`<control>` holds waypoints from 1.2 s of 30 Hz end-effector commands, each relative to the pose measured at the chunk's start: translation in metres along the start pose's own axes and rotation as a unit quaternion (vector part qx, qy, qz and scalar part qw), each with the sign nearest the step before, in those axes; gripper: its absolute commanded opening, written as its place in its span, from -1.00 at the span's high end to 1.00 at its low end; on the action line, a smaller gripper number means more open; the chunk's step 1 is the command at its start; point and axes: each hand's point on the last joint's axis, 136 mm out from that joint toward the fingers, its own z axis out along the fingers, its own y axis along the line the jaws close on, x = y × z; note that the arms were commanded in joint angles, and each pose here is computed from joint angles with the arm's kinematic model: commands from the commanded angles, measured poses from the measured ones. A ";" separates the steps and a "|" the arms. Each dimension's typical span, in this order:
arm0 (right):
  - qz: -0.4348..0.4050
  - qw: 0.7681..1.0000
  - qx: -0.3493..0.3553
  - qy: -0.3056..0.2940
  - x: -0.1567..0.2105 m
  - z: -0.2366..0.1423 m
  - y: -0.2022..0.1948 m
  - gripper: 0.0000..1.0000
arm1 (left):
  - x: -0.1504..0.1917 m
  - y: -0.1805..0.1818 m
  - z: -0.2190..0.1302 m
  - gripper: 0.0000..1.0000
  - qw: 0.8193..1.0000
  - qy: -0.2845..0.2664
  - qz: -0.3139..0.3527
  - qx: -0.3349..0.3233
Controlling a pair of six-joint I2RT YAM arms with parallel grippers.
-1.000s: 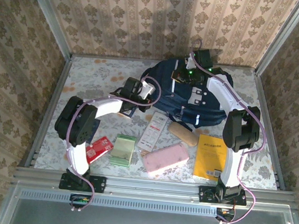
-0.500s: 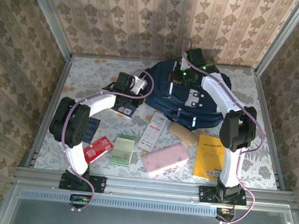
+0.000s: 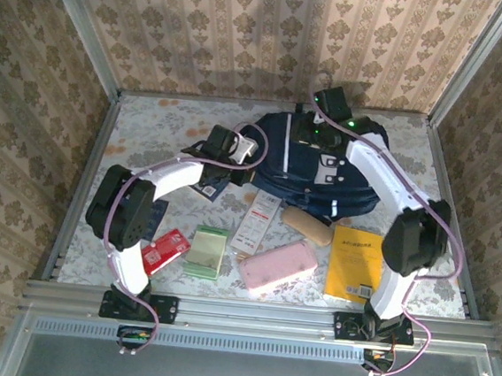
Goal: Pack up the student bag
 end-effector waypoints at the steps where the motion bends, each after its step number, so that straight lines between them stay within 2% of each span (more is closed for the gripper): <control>1: 0.088 0.994 0.052 -0.036 0.005 -0.032 -0.027 0.08 | -0.032 -0.052 -0.020 1.00 0.996 -0.060 0.013 0.062; 4: 0.137 0.990 0.034 -0.025 0.034 -0.047 -0.034 0.26 | -0.035 -0.079 -0.022 1.00 0.994 -0.068 0.021 0.083; 7: 0.197 0.980 -0.007 -0.010 0.063 -0.062 -0.036 0.28 | -0.039 -0.099 -0.025 1.00 0.991 -0.079 0.021 0.103; 9: 0.248 0.967 -0.053 0.000 0.081 -0.068 -0.031 0.15 | -0.042 -0.111 -0.027 1.00 0.989 -0.086 0.020 0.116; 11: 0.313 0.945 -0.098 0.004 0.096 -0.070 -0.027 0.01 | -0.045 -0.122 -0.029 1.00 0.987 -0.091 0.021 0.128; 14: 0.408 0.900 -0.150 0.011 0.115 -0.067 -0.025 -0.16 | -0.049 -0.141 -0.031 1.00 0.984 -0.097 0.029 0.145; 16: 0.451 0.873 -0.186 -0.003 0.115 -0.067 -0.021 -0.22 | -0.052 -0.154 -0.033 1.00 0.982 -0.102 0.040 0.153; 22: 0.506 0.836 -0.213 -0.002 0.117 -0.059 -0.018 -0.36 | -0.059 -0.177 -0.043 1.00 0.976 -0.122 0.044 0.174; 25: 0.520 0.829 -0.209 -0.008 0.122 -0.054 -0.021 -0.63 | -0.060 -0.185 -0.046 1.00 0.974 -0.129 0.046 0.181; 31: 0.540 0.813 -0.218 0.014 0.135 -0.035 -0.016 -0.65 | -0.061 -0.193 -0.045 1.00 0.972 -0.131 0.051 0.185; 36: 0.539 0.814 -0.216 -0.002 0.136 -0.043 -0.020 -0.60 | -0.063 -0.192 -0.044 1.00 0.974 -0.133 0.056 0.177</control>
